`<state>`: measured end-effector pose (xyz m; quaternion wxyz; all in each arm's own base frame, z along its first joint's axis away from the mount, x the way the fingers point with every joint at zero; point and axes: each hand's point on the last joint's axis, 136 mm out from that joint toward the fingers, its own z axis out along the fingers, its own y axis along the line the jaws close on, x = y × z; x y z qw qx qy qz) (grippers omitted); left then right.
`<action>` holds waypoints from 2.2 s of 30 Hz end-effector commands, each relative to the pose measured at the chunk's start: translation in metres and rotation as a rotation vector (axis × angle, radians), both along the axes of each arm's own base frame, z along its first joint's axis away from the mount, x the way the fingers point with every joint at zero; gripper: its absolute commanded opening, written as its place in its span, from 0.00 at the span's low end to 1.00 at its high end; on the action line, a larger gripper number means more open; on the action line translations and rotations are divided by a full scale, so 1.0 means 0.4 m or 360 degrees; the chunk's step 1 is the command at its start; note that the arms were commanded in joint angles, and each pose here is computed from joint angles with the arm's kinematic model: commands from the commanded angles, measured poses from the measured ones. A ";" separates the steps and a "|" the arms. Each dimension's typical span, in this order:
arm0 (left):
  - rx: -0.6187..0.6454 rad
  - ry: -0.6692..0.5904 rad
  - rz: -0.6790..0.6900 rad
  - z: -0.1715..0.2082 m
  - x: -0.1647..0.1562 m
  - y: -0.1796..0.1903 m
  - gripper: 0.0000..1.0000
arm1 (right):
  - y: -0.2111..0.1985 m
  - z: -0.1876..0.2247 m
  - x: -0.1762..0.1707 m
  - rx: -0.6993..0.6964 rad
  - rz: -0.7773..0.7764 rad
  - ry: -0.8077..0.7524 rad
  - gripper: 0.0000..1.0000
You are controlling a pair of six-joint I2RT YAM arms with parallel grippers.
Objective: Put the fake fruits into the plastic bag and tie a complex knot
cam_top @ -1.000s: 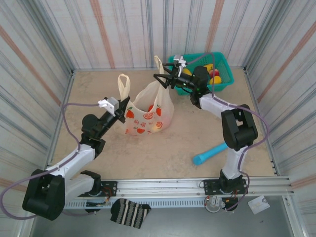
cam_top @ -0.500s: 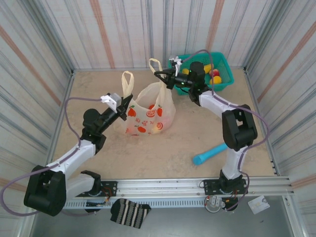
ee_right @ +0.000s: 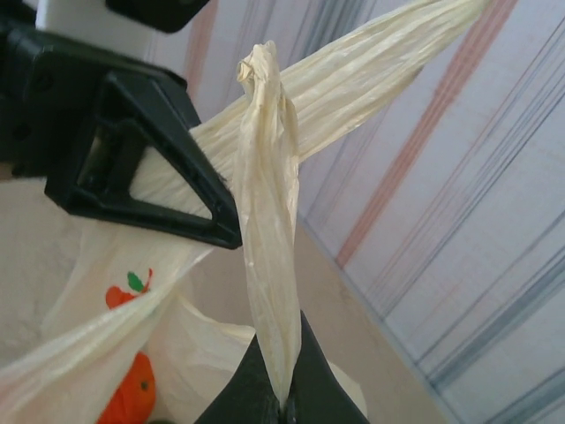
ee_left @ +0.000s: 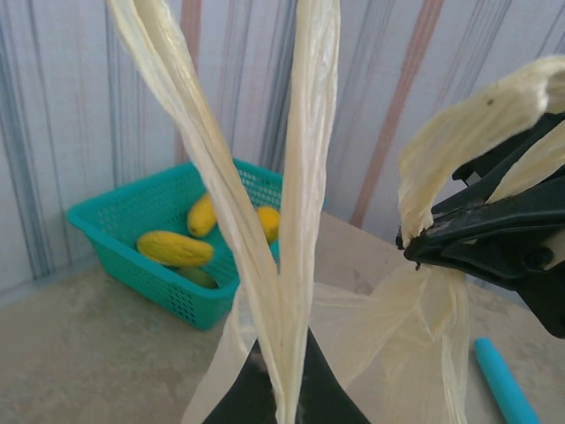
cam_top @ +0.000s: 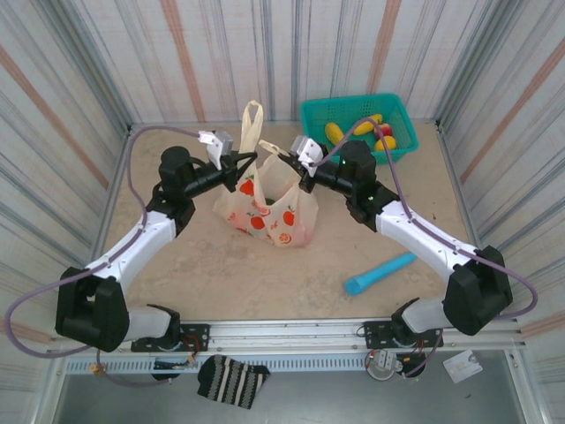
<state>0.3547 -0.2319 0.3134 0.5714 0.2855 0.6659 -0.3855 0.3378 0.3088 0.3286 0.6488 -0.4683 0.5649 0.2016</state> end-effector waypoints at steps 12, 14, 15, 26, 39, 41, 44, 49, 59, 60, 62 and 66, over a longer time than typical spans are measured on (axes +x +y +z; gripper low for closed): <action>0.0002 0.0055 -0.0464 -0.018 -0.097 -0.094 0.00 | 0.024 -0.044 -0.013 -0.0246 0.0084 -0.0032 0.00; 0.0001 0.0042 -0.0470 -0.017 -0.101 -0.094 0.00 | 0.034 -0.054 -0.010 -0.0266 0.0107 -0.0018 0.00; -0.0001 0.0042 -0.0471 -0.017 -0.101 -0.094 0.00 | 0.039 -0.058 -0.010 -0.0268 0.0120 -0.0011 0.00; -0.0005 -0.0049 -0.0494 -0.006 -0.118 -0.094 0.08 | 0.067 -0.097 -0.045 -0.0301 0.0267 0.0060 0.00; 0.0081 -0.0039 -0.0432 -0.045 -0.106 -0.088 0.00 | 0.015 0.001 -0.074 -0.0039 0.0301 0.0029 0.00; 0.0085 -0.0041 -0.0436 -0.046 -0.106 -0.088 0.00 | 0.007 0.011 -0.081 -0.0009 0.0327 0.0043 0.00; 0.0083 -0.0053 -0.0465 -0.045 -0.114 -0.093 0.00 | 0.007 0.004 -0.096 -0.0020 0.0405 0.0100 0.00; 0.0074 -0.0150 -0.0517 -0.030 -0.138 -0.098 0.03 | 0.008 -0.037 -0.079 -0.0083 0.0404 0.0196 0.00; 0.0081 -0.0233 -0.0543 -0.020 -0.159 -0.097 0.08 | 0.026 -0.079 -0.086 -0.0118 0.0513 0.0335 0.00; 0.0083 -0.0238 -0.0548 -0.021 -0.161 -0.098 0.08 | 0.026 -0.082 -0.085 -0.0122 0.0516 0.0341 0.00; 0.0084 -0.0242 -0.0558 -0.021 -0.164 -0.100 0.09 | 0.027 -0.085 -0.081 -0.0126 0.0508 0.0352 0.00; 0.0096 -0.0249 -0.0584 -0.026 -0.172 -0.105 0.11 | 0.020 -0.075 -0.059 -0.0101 0.0448 0.0353 0.00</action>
